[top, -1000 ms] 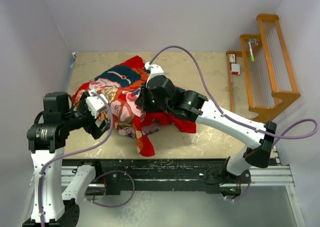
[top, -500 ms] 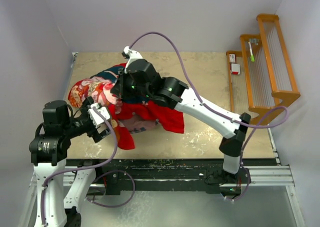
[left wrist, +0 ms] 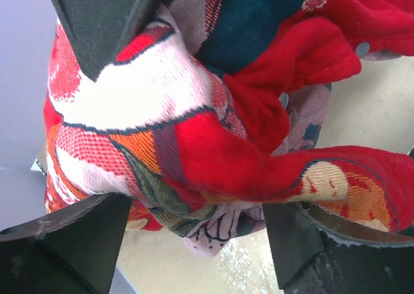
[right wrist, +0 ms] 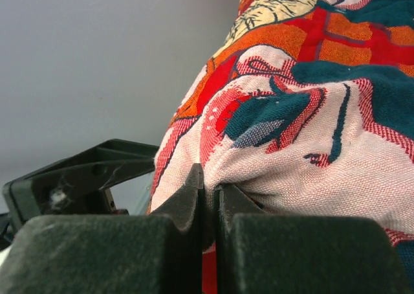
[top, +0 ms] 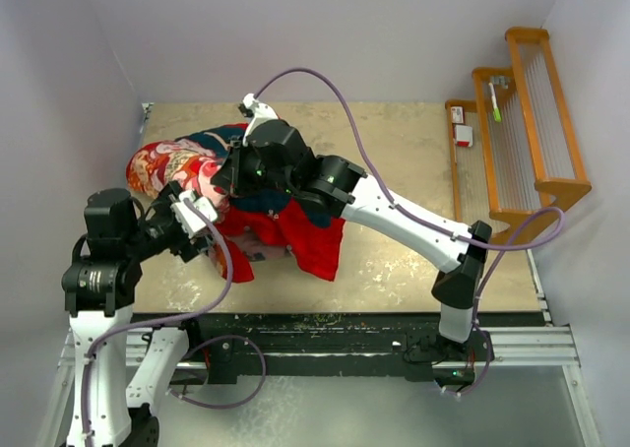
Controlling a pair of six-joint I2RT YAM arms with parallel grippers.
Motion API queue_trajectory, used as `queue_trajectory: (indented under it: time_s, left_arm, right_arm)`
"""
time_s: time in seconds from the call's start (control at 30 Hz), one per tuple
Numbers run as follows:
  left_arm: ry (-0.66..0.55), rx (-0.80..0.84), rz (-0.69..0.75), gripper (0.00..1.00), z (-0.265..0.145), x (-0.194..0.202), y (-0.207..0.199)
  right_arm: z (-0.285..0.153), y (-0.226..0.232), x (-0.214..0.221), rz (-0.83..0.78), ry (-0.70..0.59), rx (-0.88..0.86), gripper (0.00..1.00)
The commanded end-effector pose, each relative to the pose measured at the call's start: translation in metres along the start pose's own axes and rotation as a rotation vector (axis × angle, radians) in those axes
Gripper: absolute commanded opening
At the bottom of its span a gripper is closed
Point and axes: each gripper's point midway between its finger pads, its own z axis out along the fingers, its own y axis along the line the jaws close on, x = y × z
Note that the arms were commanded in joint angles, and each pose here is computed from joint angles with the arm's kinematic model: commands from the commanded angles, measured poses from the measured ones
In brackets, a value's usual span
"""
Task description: Remove the pillowcase from the pillow
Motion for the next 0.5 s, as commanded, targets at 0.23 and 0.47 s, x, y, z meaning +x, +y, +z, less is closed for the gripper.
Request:
queue_trajectory:
  time_s: [0.23,0.47]
  left_arm:
    - [-0.161,0.105,-0.15,0.05,-0.002,-0.06,0.006]
    - [-0.229,0.123,-0.219,0.0,-0.017,-0.101,0.019]
  right_arm:
    - [-0.106,0.118,-0.055,-0.101,-0.123,-0.432,0.0]
    - [-0.153,0.053,-0.078,-0.216,-0.152,-0.37,0.25]
